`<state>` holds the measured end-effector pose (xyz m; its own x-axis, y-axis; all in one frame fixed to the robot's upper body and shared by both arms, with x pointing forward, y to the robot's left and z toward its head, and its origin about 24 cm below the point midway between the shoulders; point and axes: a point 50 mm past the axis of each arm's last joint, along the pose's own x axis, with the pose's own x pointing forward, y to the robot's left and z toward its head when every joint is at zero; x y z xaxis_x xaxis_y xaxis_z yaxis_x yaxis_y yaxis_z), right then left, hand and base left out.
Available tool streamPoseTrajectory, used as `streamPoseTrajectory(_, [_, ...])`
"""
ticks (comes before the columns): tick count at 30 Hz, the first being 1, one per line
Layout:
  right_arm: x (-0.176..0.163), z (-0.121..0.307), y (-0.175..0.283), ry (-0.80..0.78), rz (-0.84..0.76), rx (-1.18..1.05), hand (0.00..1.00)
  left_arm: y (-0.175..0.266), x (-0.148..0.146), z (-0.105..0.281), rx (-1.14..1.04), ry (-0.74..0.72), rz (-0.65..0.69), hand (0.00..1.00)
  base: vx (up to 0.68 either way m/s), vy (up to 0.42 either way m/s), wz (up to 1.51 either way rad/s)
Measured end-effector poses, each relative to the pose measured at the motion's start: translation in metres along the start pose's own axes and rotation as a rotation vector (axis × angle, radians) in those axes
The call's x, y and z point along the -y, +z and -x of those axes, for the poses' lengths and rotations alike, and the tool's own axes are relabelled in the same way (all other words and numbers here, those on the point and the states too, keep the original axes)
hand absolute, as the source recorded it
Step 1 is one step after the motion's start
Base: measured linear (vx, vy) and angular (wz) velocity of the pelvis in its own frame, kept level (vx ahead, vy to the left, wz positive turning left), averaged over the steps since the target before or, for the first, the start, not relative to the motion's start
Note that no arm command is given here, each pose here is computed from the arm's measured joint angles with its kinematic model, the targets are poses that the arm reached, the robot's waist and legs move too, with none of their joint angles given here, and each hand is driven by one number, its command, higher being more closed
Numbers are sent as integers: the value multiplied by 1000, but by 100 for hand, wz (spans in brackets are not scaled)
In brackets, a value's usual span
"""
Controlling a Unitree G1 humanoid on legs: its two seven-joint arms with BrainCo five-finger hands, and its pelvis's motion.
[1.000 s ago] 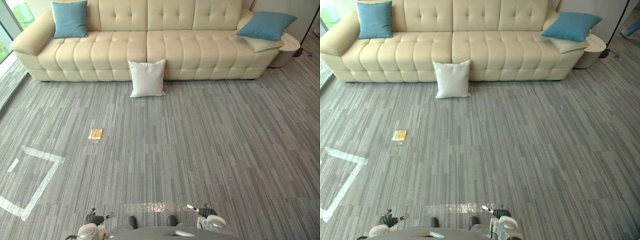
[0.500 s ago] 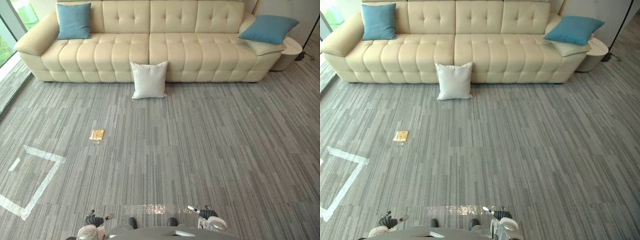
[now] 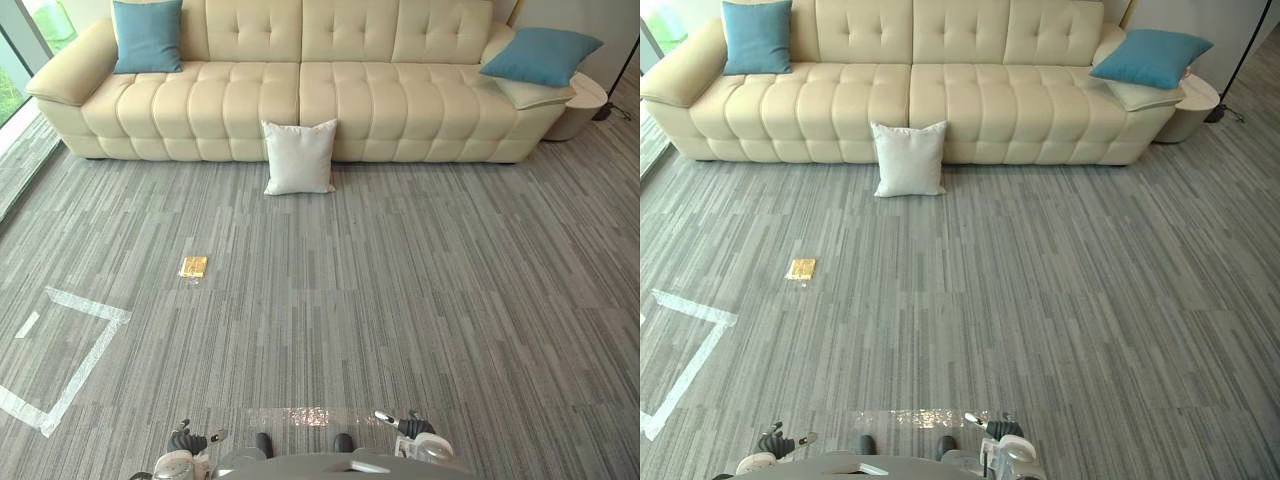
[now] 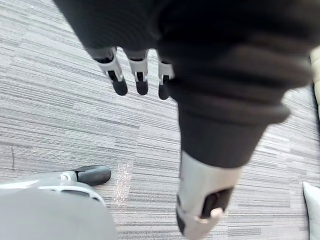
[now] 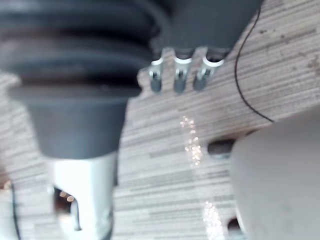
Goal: Pick up cushions and gather them together orderly.
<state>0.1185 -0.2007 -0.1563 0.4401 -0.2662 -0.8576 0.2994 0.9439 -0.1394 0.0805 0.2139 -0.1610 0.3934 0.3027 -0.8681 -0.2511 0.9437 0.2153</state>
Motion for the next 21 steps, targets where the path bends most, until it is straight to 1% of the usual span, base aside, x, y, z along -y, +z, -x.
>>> streamPoseTrajectory(13, [-2,-1,4,4,2,-3,0,8,-5,-2,25,10,-17,0,25,-3,-9])
streamPoseTrajectory(18, [-7,-1,8,15,-17,13,0,13,-6,-2,45,14,-11,0,150,84,-23])
streamPoseTrajectory(21, [-7,-1,16,15,-39,53,0,17,-3,-3,57,8,-15,0,232,196,-6])
